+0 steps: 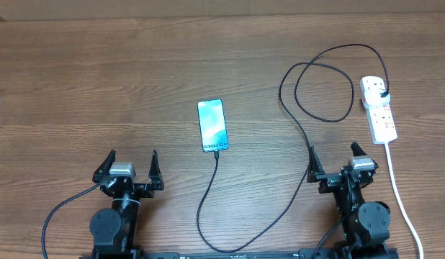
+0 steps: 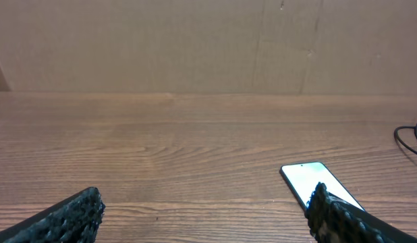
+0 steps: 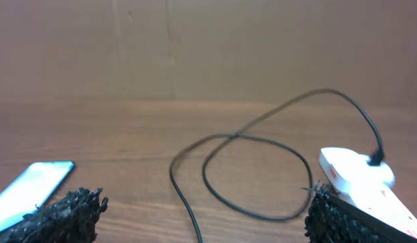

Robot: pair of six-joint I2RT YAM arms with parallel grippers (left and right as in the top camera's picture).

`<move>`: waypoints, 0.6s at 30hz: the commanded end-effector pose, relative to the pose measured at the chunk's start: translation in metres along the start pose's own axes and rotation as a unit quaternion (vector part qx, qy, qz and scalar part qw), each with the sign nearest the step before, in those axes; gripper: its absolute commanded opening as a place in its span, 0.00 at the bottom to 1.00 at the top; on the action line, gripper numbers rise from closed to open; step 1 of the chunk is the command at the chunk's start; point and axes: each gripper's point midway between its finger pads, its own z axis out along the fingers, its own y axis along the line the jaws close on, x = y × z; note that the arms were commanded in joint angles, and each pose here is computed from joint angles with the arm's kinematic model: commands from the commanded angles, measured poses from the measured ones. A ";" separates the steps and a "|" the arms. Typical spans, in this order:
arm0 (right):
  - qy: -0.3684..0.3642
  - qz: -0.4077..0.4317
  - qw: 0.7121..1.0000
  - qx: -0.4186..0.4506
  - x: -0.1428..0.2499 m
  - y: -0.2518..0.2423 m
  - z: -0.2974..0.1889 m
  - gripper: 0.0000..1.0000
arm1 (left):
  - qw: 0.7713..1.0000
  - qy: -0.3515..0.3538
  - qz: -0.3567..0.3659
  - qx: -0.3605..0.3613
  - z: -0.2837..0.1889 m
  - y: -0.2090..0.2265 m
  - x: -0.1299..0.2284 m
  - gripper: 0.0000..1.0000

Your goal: Plug charger to phone and switch on socket

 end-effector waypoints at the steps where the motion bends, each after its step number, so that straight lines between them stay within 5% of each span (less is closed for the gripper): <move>1: -0.015 0.000 0.999 0.028 -0.032 -0.010 -0.005 1.00 | 1.000 -0.003 0.011 -0.005 0.000 0.002 0.000 0.99; 18: 0.189 -0.015 0.980 0.058 -0.091 -0.018 0.070 1.00 | 1.000 -0.003 0.011 -0.005 0.000 0.002 0.000 1.00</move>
